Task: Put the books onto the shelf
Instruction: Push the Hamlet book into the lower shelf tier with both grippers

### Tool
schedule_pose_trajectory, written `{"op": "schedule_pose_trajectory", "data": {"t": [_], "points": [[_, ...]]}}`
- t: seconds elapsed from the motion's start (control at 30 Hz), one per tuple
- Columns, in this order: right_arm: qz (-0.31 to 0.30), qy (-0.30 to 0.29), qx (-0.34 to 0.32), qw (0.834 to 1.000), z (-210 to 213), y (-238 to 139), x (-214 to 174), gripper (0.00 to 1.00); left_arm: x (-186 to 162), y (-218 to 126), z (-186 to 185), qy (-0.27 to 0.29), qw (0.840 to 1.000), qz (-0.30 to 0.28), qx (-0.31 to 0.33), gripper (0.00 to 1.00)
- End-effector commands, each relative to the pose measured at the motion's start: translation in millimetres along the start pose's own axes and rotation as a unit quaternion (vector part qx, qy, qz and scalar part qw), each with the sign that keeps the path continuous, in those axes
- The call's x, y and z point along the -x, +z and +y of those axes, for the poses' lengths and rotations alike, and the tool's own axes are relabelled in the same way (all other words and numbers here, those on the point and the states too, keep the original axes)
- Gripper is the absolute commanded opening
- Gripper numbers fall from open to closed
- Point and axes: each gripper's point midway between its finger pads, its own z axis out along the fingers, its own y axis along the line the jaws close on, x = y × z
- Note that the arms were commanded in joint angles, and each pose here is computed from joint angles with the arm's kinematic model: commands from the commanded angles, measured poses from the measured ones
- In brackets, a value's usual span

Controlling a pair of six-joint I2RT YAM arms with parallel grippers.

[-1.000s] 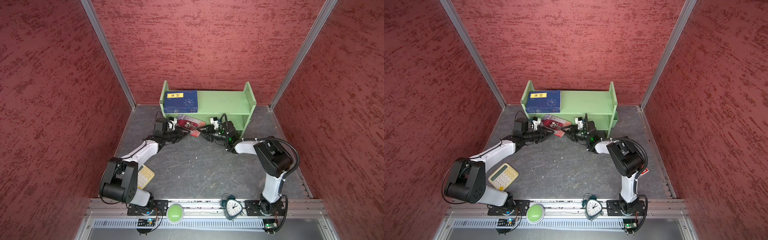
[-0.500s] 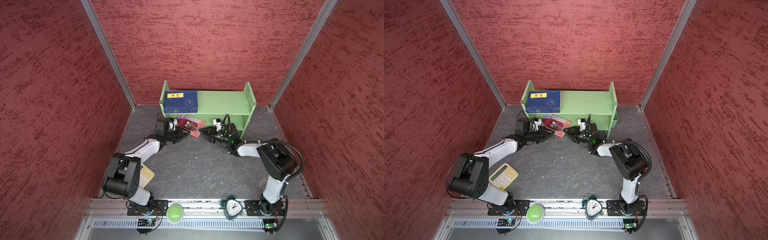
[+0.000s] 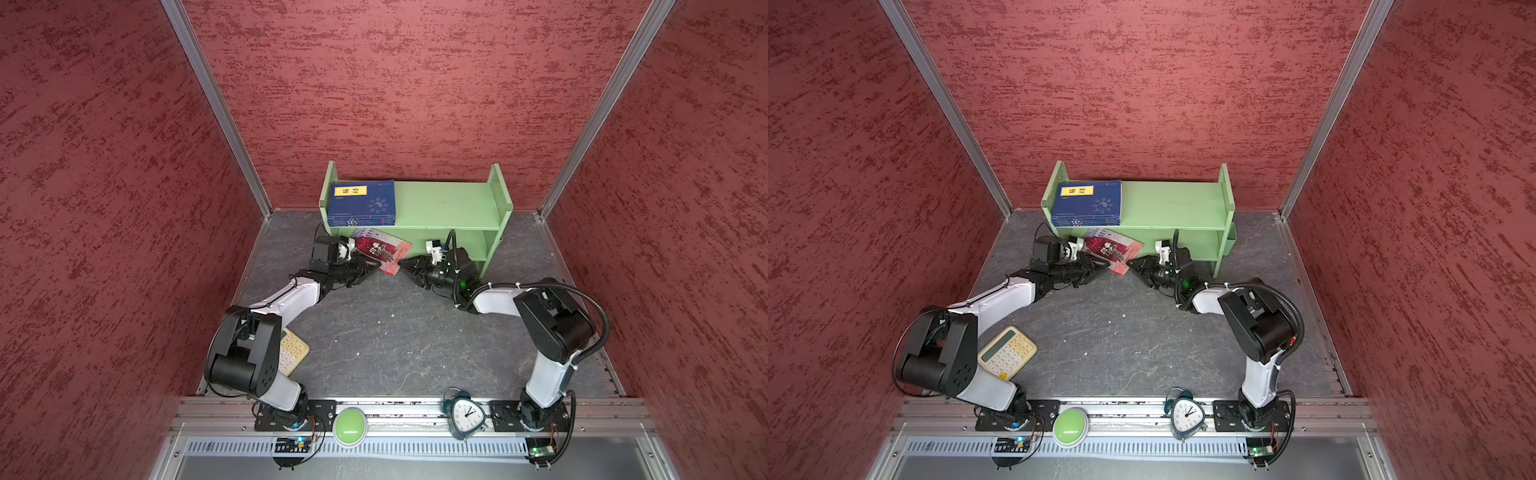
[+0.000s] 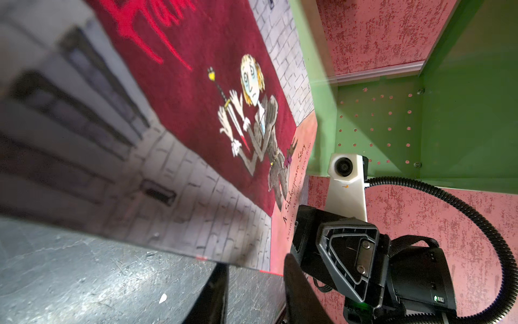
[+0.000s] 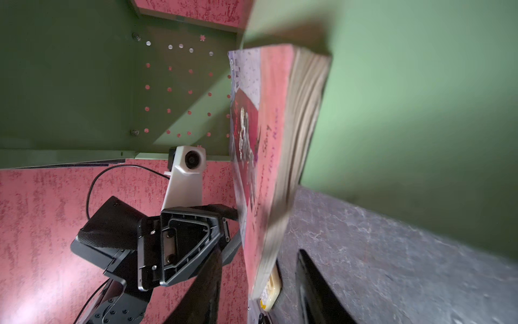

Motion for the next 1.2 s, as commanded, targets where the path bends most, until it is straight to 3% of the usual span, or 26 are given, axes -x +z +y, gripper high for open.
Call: {"op": "schedule_pose_trajectory", "data": {"t": [0.0,0.33,0.63,0.87,1.17], "points": [[-0.011,-0.027,0.005,1.0,19,-5,-2,0.45,8,2,-16,0.014,1.0,-0.006,-0.021,0.34],[0.001,-0.017,0.026,1.0,18,11,-14,0.46,9,4,-17,0.013,1.0,-0.005,-0.023,0.34],[-0.014,-0.023,-0.002,1.0,9,-3,-18,0.46,8,6,-15,0.011,1.0,-0.002,-0.024,0.34],[-0.009,-0.016,0.025,1.0,10,12,-16,0.45,8,7,-16,0.009,1.0,0.001,-0.026,0.34],[-0.011,-0.018,0.041,0.999,12,22,-11,0.4,7,8,-16,0.005,1.0,0.004,-0.028,0.34]]}}
